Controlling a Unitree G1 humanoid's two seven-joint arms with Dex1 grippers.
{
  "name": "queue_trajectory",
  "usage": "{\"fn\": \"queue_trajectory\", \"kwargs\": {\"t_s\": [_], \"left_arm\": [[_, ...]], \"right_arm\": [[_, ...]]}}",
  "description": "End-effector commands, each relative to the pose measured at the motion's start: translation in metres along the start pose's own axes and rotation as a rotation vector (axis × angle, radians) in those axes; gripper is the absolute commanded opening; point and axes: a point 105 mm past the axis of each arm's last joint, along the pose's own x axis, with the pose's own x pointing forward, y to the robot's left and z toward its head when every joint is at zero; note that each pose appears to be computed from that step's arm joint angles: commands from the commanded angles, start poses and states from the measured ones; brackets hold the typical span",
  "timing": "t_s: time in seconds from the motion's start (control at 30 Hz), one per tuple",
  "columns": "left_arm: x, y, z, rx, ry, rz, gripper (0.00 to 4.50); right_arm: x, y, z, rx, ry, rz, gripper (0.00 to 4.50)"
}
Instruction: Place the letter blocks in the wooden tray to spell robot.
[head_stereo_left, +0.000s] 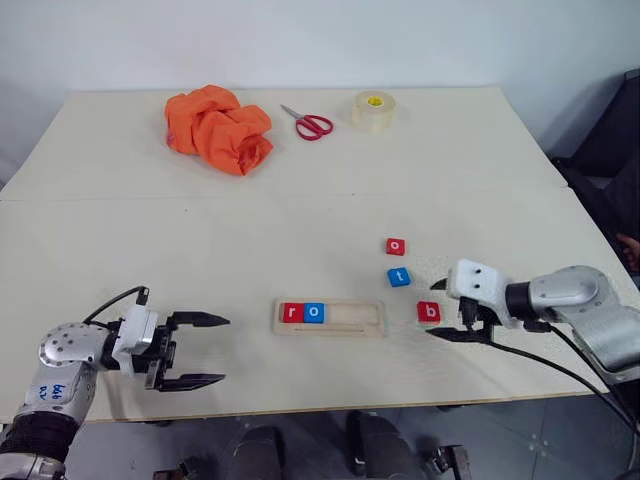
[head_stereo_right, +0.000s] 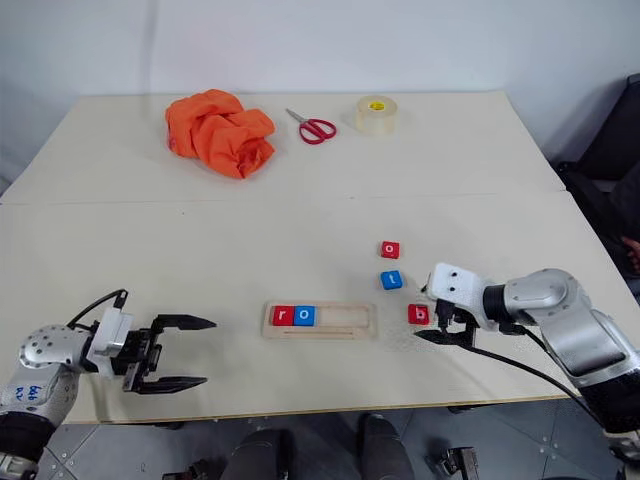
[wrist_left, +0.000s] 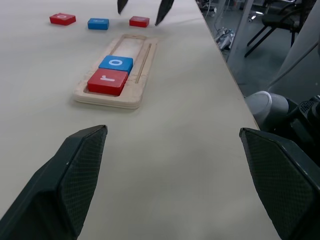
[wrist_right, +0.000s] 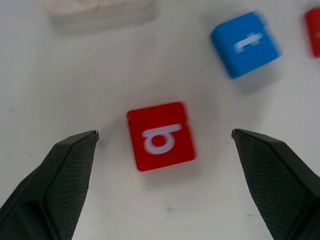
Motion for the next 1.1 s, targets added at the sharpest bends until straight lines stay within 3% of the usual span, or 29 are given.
{"fn": "queue_trajectory", "kwargs": {"t_s": [0.03, 0.13, 0.2, 0.37, 0.53, 0.77, 0.93, 1.1], "left_arm": [[0.0, -0.011, 0.007, 0.053, -0.02, -0.119, 4.5], [0.003, -0.007, 0.011, 0.079, -0.046, -0.108, 4.5], [0.003, -0.008, 0.011, 0.082, -0.053, -0.108, 4.5], [0.003, -0.006, 0.011, 0.083, -0.057, -0.096, 3.32], [0.003, -0.001, 0.01, 0.09, -0.059, -0.076, 3.29], [0.004, 0.008, 0.01, 0.093, -0.076, -0.054, 3.29], [0.006, 0.015, 0.013, 0.093, -0.109, -0.02, 3.29], [0.005, 0.017, 0.014, 0.098, -0.109, -0.006, 3.29]], "right_arm": [[-0.001, -0.002, 0.001, -0.044, 0.02, 0.016, 4.47], [0.003, -0.006, 0.002, -0.042, 0.018, 0.009, 3.91], [0.003, -0.006, 0.004, -0.041, 0.012, 0.01, 3.19], [0.006, -0.008, 0.008, -0.037, -0.007, -0.001, 1.48], [0.0, -0.012, 0.018, -0.021, -0.031, -0.029, 1.46], [-0.016, -0.015, 0.065, -0.003, -0.109, -0.064, 1.46], [-0.003, -0.005, 0.092, -0.01, -0.165, -0.02, 1.46], [0.009, 0.001, 0.099, -0.021, -0.184, 0.016, 1.46]]}}
